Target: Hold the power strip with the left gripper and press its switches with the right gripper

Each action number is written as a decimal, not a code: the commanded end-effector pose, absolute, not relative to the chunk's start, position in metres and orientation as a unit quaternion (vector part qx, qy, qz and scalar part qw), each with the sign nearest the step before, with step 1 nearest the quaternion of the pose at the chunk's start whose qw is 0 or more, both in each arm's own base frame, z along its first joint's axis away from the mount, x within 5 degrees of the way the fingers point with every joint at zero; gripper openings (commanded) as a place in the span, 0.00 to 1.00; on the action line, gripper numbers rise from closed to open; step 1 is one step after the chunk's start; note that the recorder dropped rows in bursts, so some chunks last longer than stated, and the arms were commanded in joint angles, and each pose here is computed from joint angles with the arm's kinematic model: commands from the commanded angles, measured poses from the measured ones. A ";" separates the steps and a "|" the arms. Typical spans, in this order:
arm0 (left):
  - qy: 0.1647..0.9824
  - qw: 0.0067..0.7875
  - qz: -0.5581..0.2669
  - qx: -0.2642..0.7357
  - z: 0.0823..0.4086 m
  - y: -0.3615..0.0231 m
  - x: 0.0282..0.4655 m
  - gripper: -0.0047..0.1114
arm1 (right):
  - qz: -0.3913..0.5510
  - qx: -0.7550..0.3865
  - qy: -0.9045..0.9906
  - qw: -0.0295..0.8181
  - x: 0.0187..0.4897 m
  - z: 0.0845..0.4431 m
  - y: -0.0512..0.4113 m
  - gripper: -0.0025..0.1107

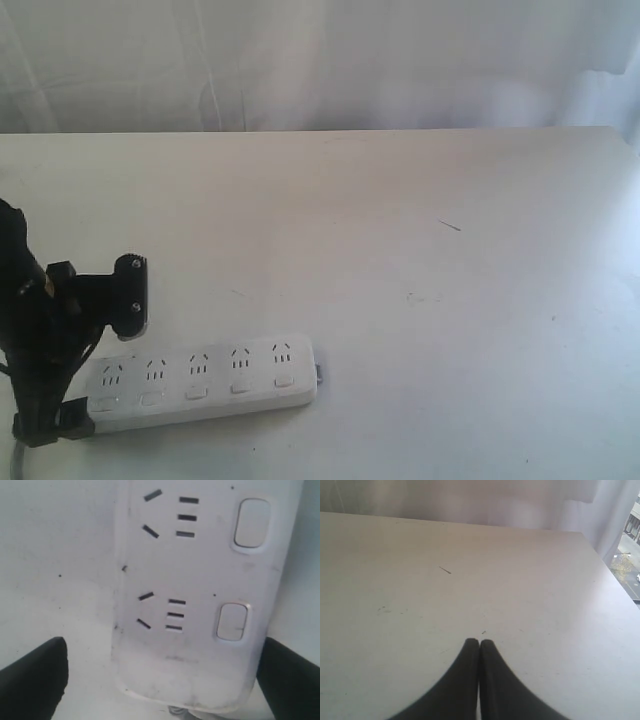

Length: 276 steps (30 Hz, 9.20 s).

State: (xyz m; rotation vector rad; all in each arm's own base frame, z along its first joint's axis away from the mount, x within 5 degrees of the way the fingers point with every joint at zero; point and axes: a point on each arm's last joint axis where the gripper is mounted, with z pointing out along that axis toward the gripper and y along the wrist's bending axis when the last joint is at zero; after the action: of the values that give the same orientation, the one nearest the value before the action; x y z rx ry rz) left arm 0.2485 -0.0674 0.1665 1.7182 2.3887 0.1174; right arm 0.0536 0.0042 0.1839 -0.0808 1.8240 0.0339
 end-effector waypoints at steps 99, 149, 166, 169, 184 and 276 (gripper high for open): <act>0.646 0.117 -0.033 0.754 0.123 -0.148 0.231 0.04 | 0.013 -0.035 0.788 0.614 0.054 0.183 0.004 0.02; 0.702 0.152 -0.062 0.693 0.125 -0.157 0.232 0.04 | 0.389 0.177 0.478 0.767 0.045 0.249 0.007 0.02; 0.715 0.160 -0.068 0.677 0.126 -0.158 0.234 0.04 | 0.368 -0.345 0.559 0.658 0.052 0.313 0.079 0.02; 0.715 0.165 -0.064 0.676 0.126 -0.158 0.235 0.04 | 0.366 -0.372 0.601 0.606 0.068 0.311 0.082 0.02; 0.717 0.176 -0.056 0.672 0.127 -0.159 0.237 0.04 | 0.429 -0.371 0.741 0.358 0.120 0.263 0.123 0.02; 0.662 0.075 -0.061 0.743 0.123 -0.147 0.222 0.04 | 0.138 -0.346 0.892 0.256 0.159 0.131 0.206 0.02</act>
State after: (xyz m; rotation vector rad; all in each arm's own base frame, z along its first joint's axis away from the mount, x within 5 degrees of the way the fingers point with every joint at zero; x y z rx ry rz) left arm 0.2350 -0.1557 0.1388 1.9975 2.0252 -0.1697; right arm 0.1637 0.2140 0.1356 -0.9155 2.4081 0.3998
